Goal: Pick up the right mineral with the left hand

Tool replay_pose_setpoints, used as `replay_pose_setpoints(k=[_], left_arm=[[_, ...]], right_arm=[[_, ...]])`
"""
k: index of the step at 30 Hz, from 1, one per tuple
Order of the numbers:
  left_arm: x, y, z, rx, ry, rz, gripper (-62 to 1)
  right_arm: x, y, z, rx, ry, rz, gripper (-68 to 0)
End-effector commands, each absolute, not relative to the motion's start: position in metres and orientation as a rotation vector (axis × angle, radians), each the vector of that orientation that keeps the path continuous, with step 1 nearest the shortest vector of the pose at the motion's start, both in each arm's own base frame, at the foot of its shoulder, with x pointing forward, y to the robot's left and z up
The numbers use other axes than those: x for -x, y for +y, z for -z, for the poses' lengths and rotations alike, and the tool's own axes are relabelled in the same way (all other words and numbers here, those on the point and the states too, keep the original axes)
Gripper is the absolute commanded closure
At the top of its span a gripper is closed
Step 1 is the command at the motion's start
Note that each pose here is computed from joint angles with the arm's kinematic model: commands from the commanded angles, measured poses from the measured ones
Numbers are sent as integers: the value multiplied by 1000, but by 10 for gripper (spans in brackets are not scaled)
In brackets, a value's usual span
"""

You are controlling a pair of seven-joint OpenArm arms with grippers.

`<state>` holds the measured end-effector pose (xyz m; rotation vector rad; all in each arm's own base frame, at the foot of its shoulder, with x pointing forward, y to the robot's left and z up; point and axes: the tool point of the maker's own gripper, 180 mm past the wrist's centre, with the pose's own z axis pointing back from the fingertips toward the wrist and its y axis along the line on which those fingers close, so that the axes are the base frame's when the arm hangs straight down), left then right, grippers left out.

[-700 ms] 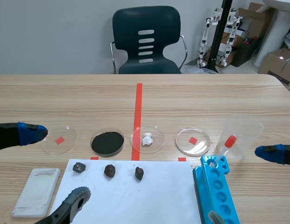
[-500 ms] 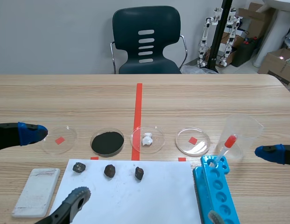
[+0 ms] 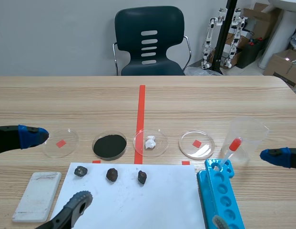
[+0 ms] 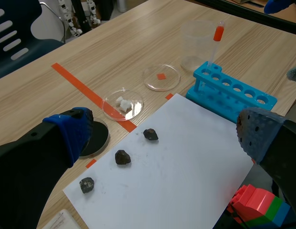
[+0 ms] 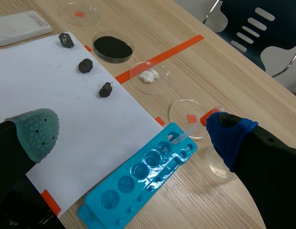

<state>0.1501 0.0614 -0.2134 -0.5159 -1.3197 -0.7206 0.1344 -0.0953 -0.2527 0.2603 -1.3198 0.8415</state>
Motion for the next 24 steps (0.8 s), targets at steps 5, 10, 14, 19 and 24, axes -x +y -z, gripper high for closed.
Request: replay_pose_setpoints(k=[5,10,14,19,24], left_arm=[[-155,59,206,526,-1356,705,-623],[-157,46,213,543,-1315,725,-623],[-164,34,226,539,-1249,748,-623],[-179,26,243,490,-1195,736,-623],[-196,18,265,493,-1094,651,-623]], right_arm=[[-138,-95,246,-261,-1346,-843,-655],[-138,-95,246,-261,-1345,-843,-655],[-138,-95,246,-261,-1346,-843,-655],[-138,-95,246,-261,-1346,-843,-655],[-138,-95,246,-261,-1346,-843,-655]])
